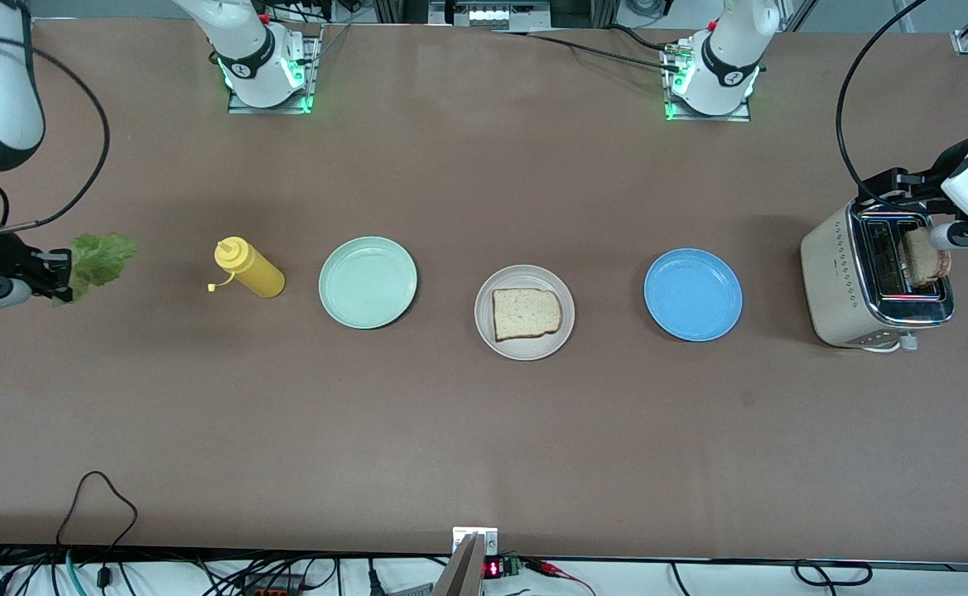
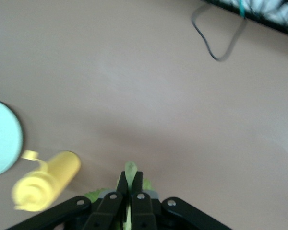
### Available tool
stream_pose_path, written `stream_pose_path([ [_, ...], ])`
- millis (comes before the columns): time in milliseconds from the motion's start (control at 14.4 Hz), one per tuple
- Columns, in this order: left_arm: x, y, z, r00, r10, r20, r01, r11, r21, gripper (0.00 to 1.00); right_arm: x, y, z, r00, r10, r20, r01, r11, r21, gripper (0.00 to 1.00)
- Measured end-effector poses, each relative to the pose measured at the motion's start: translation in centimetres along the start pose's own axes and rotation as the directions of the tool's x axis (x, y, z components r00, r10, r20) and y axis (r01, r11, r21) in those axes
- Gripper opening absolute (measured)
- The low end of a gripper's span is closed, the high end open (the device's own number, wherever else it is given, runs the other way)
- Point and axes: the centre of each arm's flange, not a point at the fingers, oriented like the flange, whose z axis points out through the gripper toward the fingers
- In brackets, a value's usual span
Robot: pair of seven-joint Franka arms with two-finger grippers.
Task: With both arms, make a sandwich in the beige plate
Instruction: 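Lift the lettuce leaf off the table with the right gripper, then carry the lettuce leaf over the bread on the beige plate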
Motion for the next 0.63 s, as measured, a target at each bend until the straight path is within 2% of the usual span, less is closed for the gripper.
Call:
stream_pose_path([
  [278,0.0,0.0,0.0,1.000,0.000,0.000,0.000,1.000,0.000,1.00,3.2,-6.1,-3.1,0.994,-0.088,-0.065,0.090,0.995,0.031,0.04],
  [626,0.0,0.0,0.0,1.000,0.001,0.000,-0.001,1.000,0.000,1.00,5.9,-16.6,-4.1,0.963,-0.253,-0.094,0.258,0.965,0.050,0.04],
])
